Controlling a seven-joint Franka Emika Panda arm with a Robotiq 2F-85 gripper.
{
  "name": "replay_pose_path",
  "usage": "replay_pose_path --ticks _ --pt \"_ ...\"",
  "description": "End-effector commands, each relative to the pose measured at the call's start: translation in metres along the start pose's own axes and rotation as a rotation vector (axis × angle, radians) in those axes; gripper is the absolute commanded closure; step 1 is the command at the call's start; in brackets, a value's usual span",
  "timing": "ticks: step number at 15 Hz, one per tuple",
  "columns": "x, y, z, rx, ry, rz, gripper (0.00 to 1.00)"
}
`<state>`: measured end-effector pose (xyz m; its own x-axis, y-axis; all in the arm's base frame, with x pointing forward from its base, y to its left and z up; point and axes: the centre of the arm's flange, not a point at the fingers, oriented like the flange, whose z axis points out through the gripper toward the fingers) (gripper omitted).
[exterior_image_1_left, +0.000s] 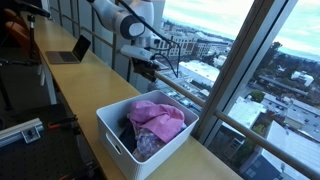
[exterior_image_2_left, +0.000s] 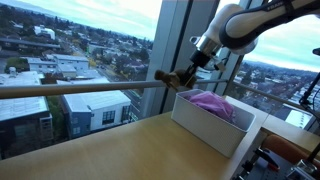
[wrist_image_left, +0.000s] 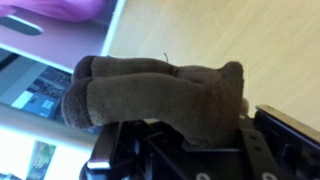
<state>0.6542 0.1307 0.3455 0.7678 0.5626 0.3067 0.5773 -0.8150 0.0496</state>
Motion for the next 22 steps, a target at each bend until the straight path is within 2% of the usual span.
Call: replay_pose_path --ticks 1,4,7,12,13,14,17,22 --pt "-0.019 0.062 -0.054 -0.086 -0.002 0.043 1.00" --pt "-0.054 0.105 -0.059 -0.133 -0.030 0.098 1.00" --pt "-0.096 0.137 -0.044 -0.146 -0.074 0.154 1.00" --pt "-0.146 0.156 -0.010 -0.128 -0.158 0.213 1.00" --pt "-0.151 0.154 -0.005 -0.122 -0.170 0.217 0.75" --pt "-0.153 0.151 -0.004 -0.117 -0.177 0.220 0.74" --pt "-0.151 0.145 -0.017 -0.116 -0.173 0.221 0.54" --pt "-0.137 0.143 -0.078 -0.161 -0.098 0.210 0.16"
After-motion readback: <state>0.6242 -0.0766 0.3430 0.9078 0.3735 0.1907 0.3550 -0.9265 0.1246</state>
